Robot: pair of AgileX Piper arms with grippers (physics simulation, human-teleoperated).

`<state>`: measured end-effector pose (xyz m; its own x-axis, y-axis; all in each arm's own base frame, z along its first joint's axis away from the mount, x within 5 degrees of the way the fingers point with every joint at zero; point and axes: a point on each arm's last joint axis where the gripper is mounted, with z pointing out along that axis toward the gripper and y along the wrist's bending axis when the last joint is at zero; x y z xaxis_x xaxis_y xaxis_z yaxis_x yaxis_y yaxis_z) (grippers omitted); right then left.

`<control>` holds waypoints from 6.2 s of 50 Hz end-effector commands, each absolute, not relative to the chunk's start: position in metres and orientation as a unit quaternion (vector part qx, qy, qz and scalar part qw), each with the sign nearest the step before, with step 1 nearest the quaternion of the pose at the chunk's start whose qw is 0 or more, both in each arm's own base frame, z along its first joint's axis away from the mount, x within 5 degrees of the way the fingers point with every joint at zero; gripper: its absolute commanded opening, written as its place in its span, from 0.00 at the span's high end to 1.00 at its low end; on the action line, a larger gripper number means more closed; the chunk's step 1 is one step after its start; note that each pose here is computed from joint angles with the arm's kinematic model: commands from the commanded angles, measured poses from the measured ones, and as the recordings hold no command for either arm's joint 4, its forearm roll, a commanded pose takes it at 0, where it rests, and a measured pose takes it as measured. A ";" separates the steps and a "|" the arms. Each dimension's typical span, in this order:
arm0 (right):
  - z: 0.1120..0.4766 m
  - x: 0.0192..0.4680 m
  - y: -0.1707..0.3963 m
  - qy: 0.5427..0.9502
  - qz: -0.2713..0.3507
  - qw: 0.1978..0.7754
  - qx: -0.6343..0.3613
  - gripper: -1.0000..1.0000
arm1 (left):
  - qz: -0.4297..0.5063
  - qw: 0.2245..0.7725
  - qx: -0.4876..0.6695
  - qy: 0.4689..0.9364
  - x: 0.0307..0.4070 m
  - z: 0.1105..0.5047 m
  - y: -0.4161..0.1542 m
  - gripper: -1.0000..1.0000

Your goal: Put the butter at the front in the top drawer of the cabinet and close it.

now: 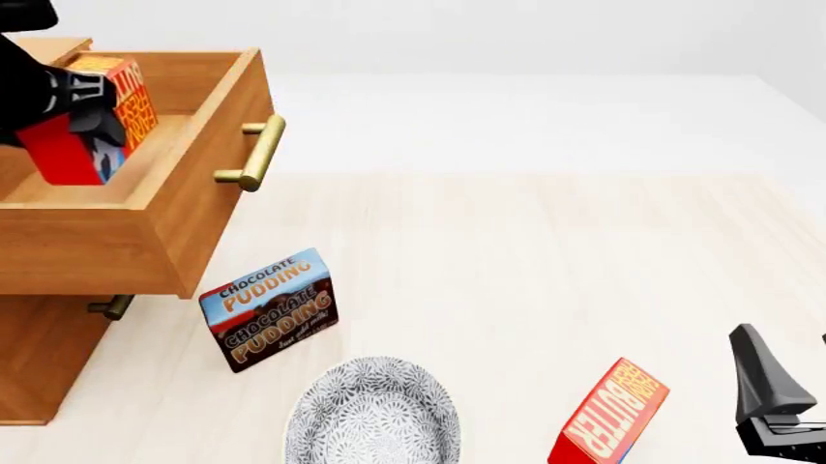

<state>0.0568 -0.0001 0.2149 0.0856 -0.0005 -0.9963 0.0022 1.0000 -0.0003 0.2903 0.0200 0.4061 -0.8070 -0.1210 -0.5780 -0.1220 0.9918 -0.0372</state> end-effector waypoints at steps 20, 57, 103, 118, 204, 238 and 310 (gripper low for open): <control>0.215 0.057 0.000 0.676 -0.001 0.737 0.001 0.00 | -0.005 0.307 -0.061 0.950 0.302 0.380 0.015 1.00; 0.215 0.057 0.000 0.676 -0.001 0.737 0.001 0.00 | -0.007 0.297 -0.058 0.953 0.306 0.369 0.011 0.00; 0.215 0.057 0.000 0.676 -0.001 0.737 0.001 0.00 | 0.002 0.313 -0.045 0.949 0.269 0.402 0.014 0.00; 0.215 0.057 0.000 0.676 -0.001 0.737 0.001 0.00 | -0.001 0.328 -0.030 0.944 0.244 0.418 0.007 0.00; 0.215 0.056 0.000 0.676 -0.001 0.737 0.001 0.00 | -0.077 0.445 0.255 0.855 0.302 0.430 -0.150 0.00; 0.216 0.058 0.000 0.676 -0.001 0.737 0.001 0.00 | -0.113 0.404 0.238 0.876 0.373 0.341 -0.222 0.00; 0.215 0.057 0.000 0.676 -0.001 0.737 0.001 0.00 | -0.098 0.361 0.135 0.917 0.390 0.264 -0.170 0.00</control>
